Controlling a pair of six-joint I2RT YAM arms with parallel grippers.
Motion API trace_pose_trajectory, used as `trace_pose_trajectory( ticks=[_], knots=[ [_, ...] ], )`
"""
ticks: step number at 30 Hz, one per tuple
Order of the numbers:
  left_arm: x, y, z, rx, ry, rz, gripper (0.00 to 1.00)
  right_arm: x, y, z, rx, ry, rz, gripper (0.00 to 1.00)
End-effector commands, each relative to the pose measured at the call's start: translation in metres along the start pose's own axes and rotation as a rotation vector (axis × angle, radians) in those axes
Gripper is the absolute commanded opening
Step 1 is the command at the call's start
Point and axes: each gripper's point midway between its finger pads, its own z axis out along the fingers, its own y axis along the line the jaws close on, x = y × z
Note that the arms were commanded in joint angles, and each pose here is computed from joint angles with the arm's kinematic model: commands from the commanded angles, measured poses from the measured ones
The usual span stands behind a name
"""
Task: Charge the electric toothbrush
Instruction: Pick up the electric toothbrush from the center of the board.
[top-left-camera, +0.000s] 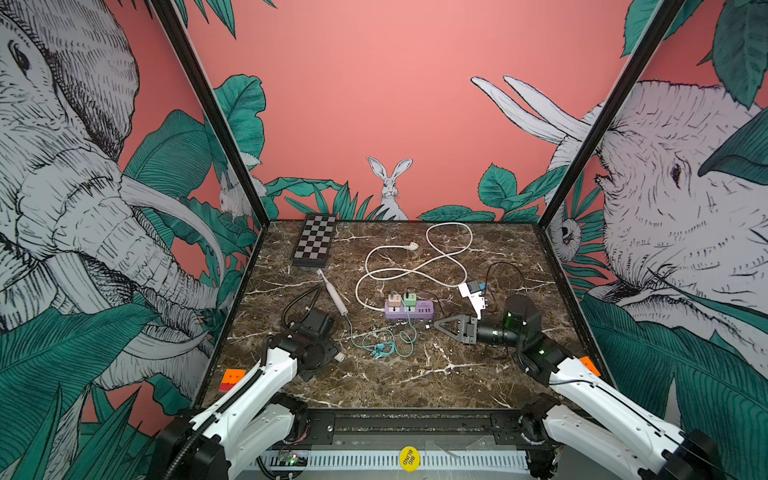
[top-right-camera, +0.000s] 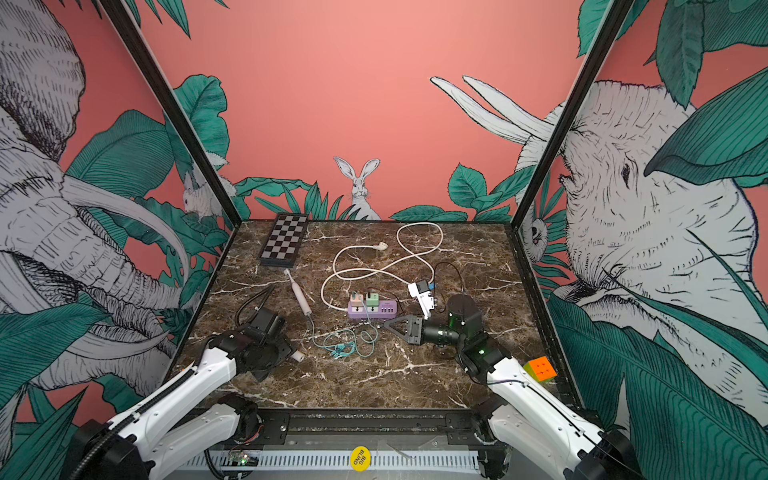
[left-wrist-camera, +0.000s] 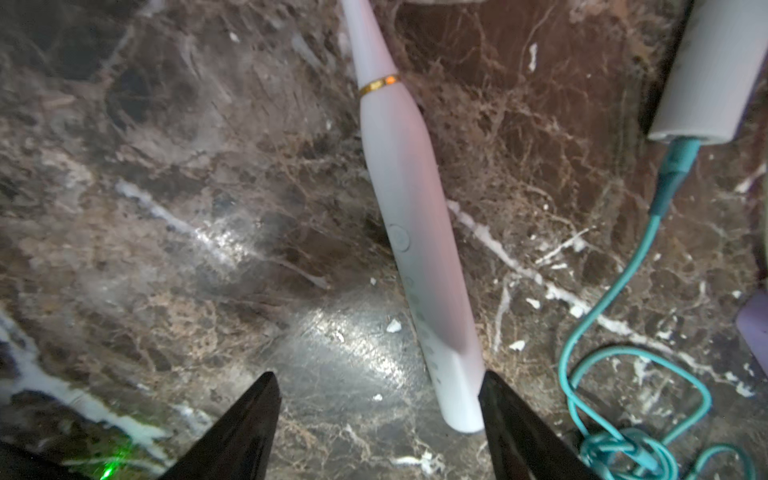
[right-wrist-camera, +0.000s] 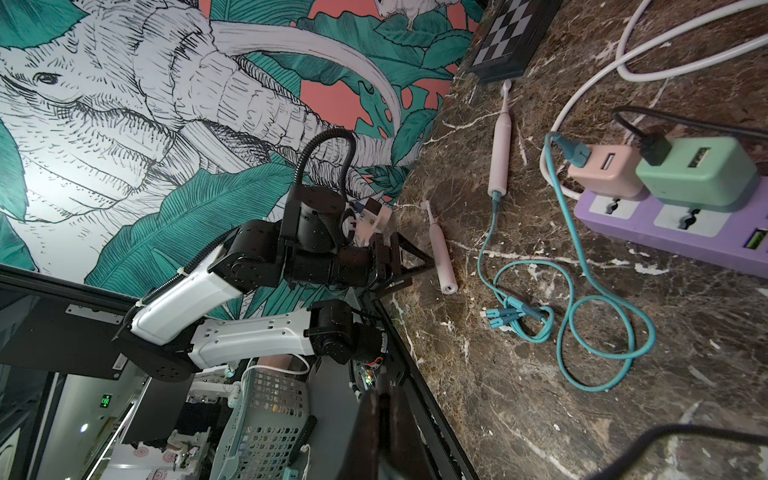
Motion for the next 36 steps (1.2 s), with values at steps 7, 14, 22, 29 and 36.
trace_pose_trajectory(
  ticks=[7,14,22,29,36],
  knots=[
    [-0.013,-0.013,0.011,-0.027,-0.034,0.008,0.72,-0.007,0.014,0.002,-0.017,-0.018,-0.087,0.00],
    [-0.006,-0.014,0.027,-0.065,0.021,0.026,0.61,-0.005,0.016,0.005,-0.023,-0.004,-0.099,0.00],
    [0.002,-0.009,0.039,-0.081,0.048,0.035,0.52,-0.005,0.017,0.006,-0.026,0.002,-0.108,0.00],
    [0.015,-0.004,0.054,-0.090,0.107,0.029,0.48,-0.006,0.020,0.009,-0.036,0.005,-0.111,0.00],
    [0.021,-0.009,0.060,-0.065,0.139,0.045,0.43,-0.005,0.020,0.011,-0.037,0.008,-0.113,0.00]
  ],
)
